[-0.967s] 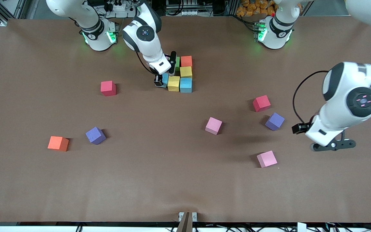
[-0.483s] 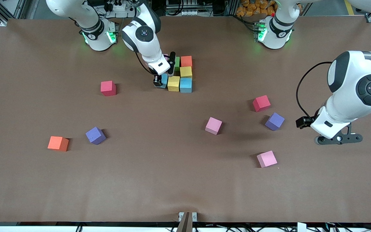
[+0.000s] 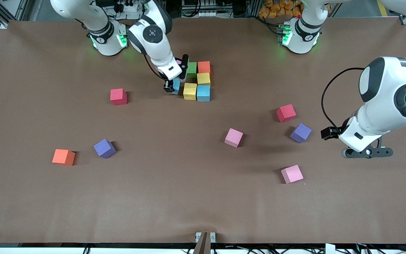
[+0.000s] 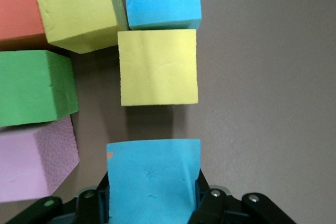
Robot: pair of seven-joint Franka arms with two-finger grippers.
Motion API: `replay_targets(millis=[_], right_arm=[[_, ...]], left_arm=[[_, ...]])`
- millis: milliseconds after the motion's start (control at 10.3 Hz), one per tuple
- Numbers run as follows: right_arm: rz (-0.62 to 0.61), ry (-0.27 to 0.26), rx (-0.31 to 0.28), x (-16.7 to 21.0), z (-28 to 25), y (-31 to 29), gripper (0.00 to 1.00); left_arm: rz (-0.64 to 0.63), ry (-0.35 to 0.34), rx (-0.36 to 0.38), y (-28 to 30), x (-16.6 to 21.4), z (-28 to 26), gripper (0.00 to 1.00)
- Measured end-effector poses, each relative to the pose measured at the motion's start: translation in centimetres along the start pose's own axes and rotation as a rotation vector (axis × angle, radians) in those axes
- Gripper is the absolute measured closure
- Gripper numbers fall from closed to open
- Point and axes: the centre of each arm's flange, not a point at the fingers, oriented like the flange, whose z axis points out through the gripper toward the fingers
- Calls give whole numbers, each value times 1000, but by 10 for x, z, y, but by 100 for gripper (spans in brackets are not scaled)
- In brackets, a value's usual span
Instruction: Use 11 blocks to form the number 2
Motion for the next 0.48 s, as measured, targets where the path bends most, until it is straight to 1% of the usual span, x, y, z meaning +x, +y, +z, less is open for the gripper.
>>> replay_targets(millis=[193,387,483], right_arm=[[16,21,-8,-8,-11,3,41],[17,69,-46,-7,-14,5,41],[18,84,-61,-8,-13,5,41]], left_arm=[[6,-7,1,3,0,4,0],[1,-12,1,1,1,7,0],[0,-12,2,0,1,7,0]])
